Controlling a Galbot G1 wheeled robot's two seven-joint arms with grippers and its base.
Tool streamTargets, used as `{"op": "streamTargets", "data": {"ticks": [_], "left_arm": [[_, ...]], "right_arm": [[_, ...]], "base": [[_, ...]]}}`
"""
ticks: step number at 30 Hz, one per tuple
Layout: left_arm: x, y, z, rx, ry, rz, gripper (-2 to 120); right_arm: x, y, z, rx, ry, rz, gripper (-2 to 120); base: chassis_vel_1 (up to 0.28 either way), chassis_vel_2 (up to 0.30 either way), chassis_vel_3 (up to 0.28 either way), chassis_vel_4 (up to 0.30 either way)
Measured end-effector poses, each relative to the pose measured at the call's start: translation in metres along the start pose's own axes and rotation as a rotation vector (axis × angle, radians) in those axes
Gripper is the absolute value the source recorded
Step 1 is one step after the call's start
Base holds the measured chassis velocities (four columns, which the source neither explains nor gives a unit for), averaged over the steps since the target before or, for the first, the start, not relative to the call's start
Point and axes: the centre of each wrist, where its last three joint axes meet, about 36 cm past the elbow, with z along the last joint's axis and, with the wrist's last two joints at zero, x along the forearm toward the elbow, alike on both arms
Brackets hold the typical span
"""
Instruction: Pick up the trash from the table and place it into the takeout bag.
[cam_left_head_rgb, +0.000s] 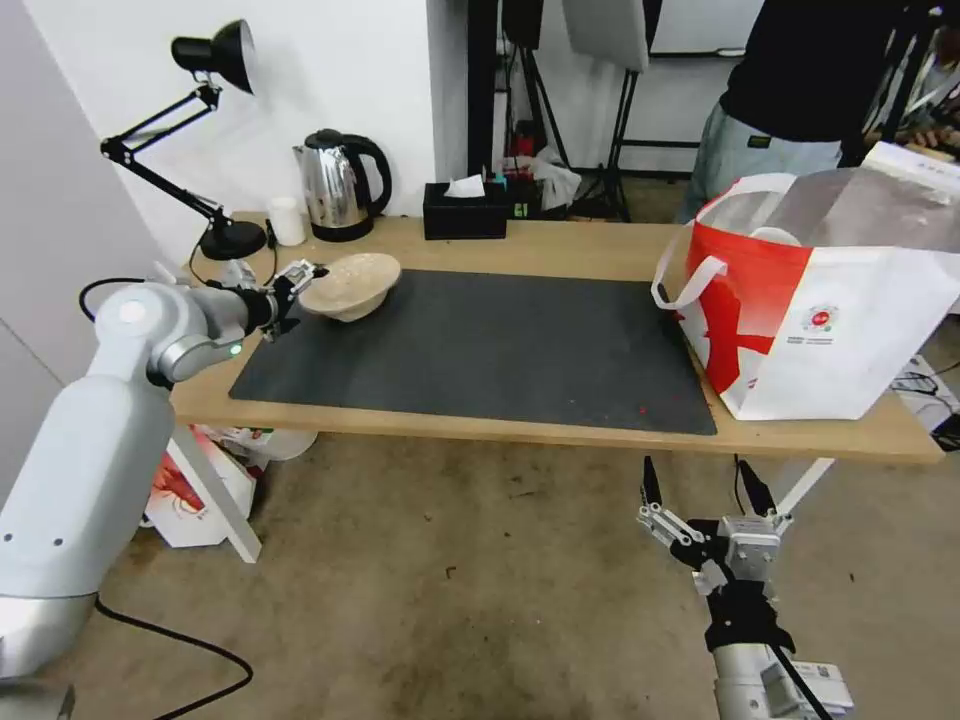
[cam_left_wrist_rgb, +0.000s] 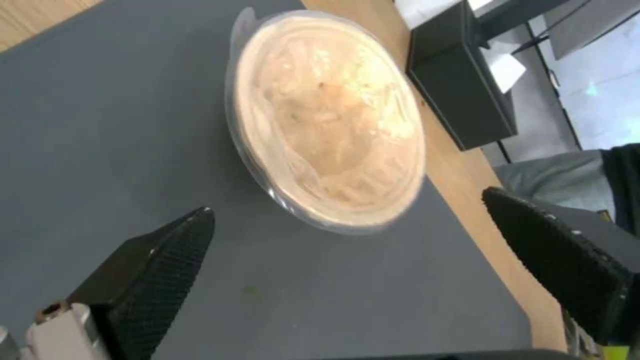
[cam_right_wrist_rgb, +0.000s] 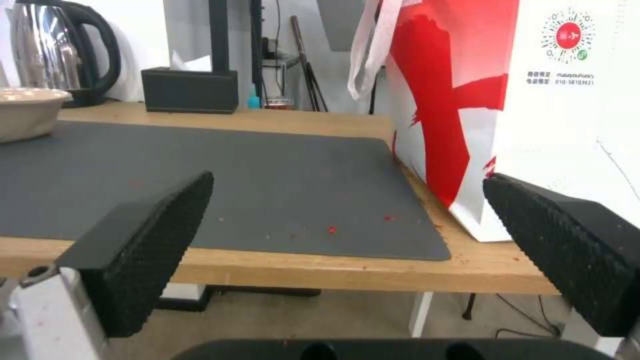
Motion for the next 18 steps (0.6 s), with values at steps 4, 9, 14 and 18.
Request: {"op": "streamTargets", "data": {"ticks": [4, 9, 14, 18], "left_arm": [[-0.008, 0.002, -0.003, 0.002, 0.003, -0.013, 100], [-0.017, 0.002, -0.003, -0.001, 0.006, -0.022, 100], [-0.024, 0.003, 0.000, -0.004, 0.012, -0.026, 100], [-0.026, 0.003, 0.001, -0.004, 0.014, -0.026, 100]], "right_arm": [[0.000, 0.000, 0.000, 0.000, 0.000, 0.000, 100], [0.000, 0.000, 0.000, 0.000, 0.000, 0.000, 100], [0.000, 0.000, 0.000, 0.000, 0.000, 0.000, 100], [0.000, 0.000, 0.000, 0.000, 0.000, 0.000, 100]], "base": [[0.000, 0.000, 0.000, 0.000], [0.000, 0.000, 0.000, 0.000], [0.000, 0.000, 0.000, 0.000], [0.000, 0.000, 0.000, 0.000]]}}
